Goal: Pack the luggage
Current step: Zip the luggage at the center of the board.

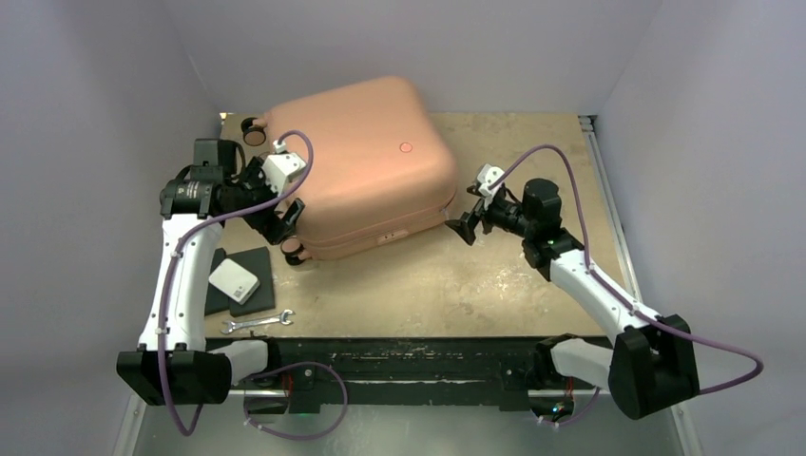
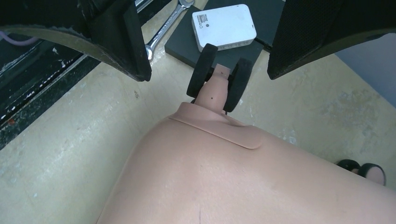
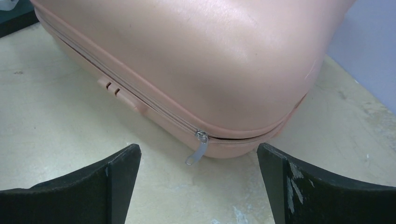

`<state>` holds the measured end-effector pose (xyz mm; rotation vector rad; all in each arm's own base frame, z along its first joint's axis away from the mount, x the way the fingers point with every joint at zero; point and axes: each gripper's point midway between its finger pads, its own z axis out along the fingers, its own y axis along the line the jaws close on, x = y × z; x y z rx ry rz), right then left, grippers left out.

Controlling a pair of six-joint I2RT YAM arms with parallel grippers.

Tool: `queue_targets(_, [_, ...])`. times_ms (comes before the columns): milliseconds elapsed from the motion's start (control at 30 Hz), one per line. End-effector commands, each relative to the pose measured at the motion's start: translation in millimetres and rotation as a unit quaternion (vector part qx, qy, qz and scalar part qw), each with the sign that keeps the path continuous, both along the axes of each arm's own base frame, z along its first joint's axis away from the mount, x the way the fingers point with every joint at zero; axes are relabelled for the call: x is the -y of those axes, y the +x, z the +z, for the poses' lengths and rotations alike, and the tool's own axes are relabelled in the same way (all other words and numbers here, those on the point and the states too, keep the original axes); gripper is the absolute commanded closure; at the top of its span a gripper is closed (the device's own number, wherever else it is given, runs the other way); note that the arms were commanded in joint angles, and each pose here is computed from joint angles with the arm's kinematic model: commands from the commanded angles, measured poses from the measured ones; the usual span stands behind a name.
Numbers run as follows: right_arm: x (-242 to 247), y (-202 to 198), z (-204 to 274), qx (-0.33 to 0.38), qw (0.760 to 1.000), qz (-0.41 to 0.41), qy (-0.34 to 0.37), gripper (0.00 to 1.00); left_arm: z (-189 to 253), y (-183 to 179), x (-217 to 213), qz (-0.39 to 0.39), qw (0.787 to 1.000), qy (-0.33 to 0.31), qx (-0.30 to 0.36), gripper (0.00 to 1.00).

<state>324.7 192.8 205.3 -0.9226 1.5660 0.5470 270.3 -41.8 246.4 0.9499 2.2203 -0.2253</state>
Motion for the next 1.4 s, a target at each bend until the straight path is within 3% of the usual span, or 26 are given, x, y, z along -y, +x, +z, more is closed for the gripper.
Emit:
queue_targets(0, [-8.2,-1.4,3.0,0.023,1.000,0.019,0.011,0.01,-20.8,-1.9,-4.2,-0.044,0.998,0.033,-0.009,0.03])
queue_targets(267, [-12.4,1.8,-15.8,0.006,1.000,0.014,0.003,0.01,-33.0,23.9,-3.9,-0.068,0.997,0.040,-0.008,0.03])
queue_targets(400, [-9.1,8.5,-18.9,0.008,1.000,-0.006,0.000,0.03,-45.6,24.9,0.0,-0.091,0.994,0.033,-0.042,0.10])
queue_targets(533, [-8.3,13.6,-26.5,0.008,1.000,-0.011,-0.011,0.04,-58.0,23.8,6.3,-0.112,0.991,0.018,-0.064,0.23])
queue_targets(733, [-4.1,27.3,-46.5,0.005,0.999,-0.023,-0.046,0.08,-67.4,20.6,13.6,-0.123,0.988,-0.003,-0.091,0.55])
queue_targets(833, [1.3,41.9,-52.2,0.012,0.997,-0.047,-0.063,0.08,-69.5,16.8,15.7,-0.129,0.987,-0.007,-0.097,0.61])
queue_targets(1067, [-10.4,56.5,-59.4,-0.020,0.998,-0.035,-0.046,0.12,-69.6,11.0,16.0,-0.134,0.986,-0.005,-0.103,0.96])
queue_targets(1233, [-34.5,40.5,-53.9,-0.051,0.997,0.052,-0.013,0.18,-67.7,11.9,15.5,-0.131,0.987,-0.004,-0.096,1.00])
queue_targets(1367, [-43.6,40.1,-54.6,-0.088,0.994,0.070,0.004,0.28,-66.1,11.1,16.3,-0.131,0.987,-0.005,-0.092,1.00])
